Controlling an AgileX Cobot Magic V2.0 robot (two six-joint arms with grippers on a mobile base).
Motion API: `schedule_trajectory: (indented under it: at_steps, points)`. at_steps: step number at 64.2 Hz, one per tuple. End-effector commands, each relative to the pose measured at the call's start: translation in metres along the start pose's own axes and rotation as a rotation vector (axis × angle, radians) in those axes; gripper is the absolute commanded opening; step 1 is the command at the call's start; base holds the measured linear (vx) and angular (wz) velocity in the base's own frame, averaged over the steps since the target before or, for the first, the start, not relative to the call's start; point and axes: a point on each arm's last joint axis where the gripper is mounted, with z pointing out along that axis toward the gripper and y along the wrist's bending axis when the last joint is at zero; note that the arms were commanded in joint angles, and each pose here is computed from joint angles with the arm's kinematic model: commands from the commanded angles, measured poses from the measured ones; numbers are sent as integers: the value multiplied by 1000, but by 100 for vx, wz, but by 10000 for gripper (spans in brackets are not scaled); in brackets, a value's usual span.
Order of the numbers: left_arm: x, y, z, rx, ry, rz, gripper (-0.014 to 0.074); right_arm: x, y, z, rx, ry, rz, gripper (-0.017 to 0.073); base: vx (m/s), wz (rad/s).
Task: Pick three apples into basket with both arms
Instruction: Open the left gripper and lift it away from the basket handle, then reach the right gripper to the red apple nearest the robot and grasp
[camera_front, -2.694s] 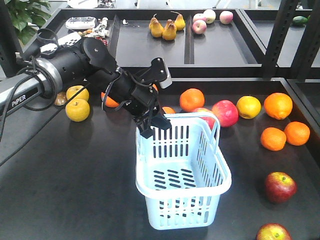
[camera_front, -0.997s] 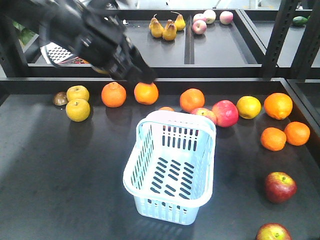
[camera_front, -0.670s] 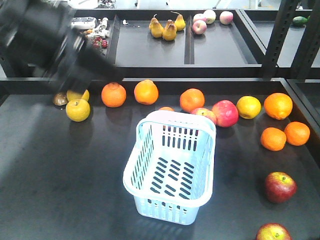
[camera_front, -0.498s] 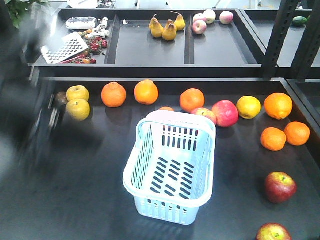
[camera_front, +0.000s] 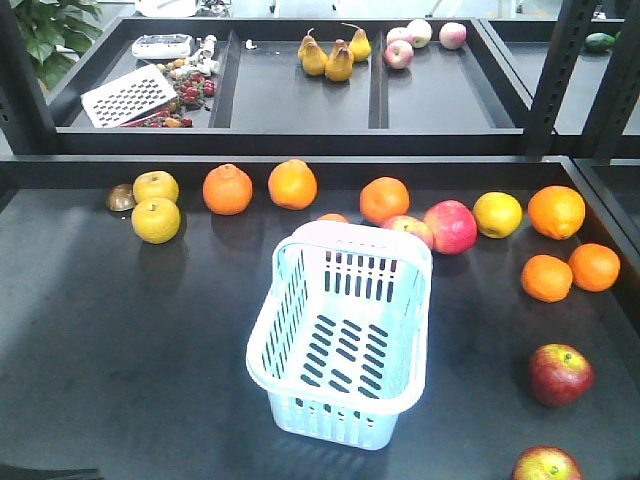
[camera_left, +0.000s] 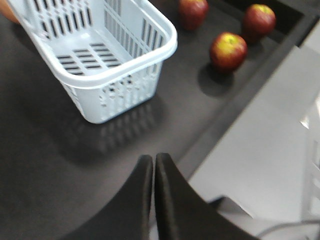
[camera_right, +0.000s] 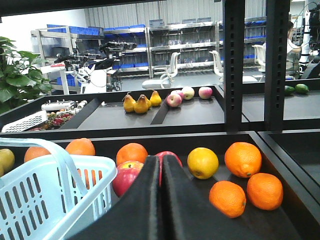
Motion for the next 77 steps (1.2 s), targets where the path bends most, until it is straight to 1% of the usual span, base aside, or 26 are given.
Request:
schedule_trajectory:
  at_steps: [1,9,28,33,37,39,40,41,42,45,46,50,51,53,55,58,62,66,69,74,77]
  points:
    - [-1,2,-5,-56,-151,-30,-8,-3,1,-1,-7,-74,-17,-4,0,0]
    - [11,4,-4,-84,-182,-30,-8,-3,1,-1,-7,-74,-17,-4,0,0]
    - [11,4,-5,-90,-197,-29,-8,-3,1,-1,-7,-74,-16,-4,0,0]
    - [11,4,-5,-88,-195,-29,-8,-4,1,-1,-7,-81,17,-4,0,0]
    - [11,4,-5,-88,-194,-29,-8,-6,1,-1,-12,-105,117,-4,0,0]
    - [11,4,-5,-88,-194,-29,-8,-7,0,-1,-15,-121,182,-4,0,0]
    - [11,4,-5,-88,-194,-29,-8,-8,0,-2,-17,-133,238,-4,0,0]
    - [11,4,-5,-88,-194,-29,-8,-9,0,-2,-18,-142,277,-4,0,0]
    - [11,4,-5,-88,-194,-29,-8,-10,0,-2,-21,-154,338,-4,0,0]
    - [11,4,-5,-88,-194,-29,-8,-12,-1,-2,-25,-173,466,-4,0,0]
    - [11,4,-5,-88,-194,-29,-8,-12,-2,-2,-26,-179,532,-4,0,0]
    - [11,4,-5,-88,-194,-29,-8,-13,-3,-2,-29,-185,698,-4,0,0]
    - [11,4,-5,-88,-194,-29,-8,-12,-4,-2,-29,-186,751,-4,0,0]
    - [11,4,-5,-88,-194,-29,-8,-12,-4,-2,-29,-187,820,-4,0,0]
    - [11,4,-5,-88,-194,-29,-8,-12,-4,-2,-29,-187,851,-4,0,0]
    - [11,4,-5,-88,-194,-29,-8,-12,-5,-2,-27,-187,874,-4,0,0]
    - [11,4,-5,-88,-194,-29,-8,-12,-5,-2,-28,-189,919,-4,0,0]
    - [11,4,-5,-88,-194,-29,-8,-14,-5,-2,-34,-191,919,-4,0,0]
    - [11,4,-5,-87,-195,-30,-8,-19,-4,-3,-42,-191,890,-4,0,0]
    - [11,4,-5,-85,-196,-34,-8,-36,0,-5,-69,-184,792,-4,0,0]
    - [11,4,-5,-85,-196,-34,-8,-48,2,-7,-73,-156,731,-4,0,0]
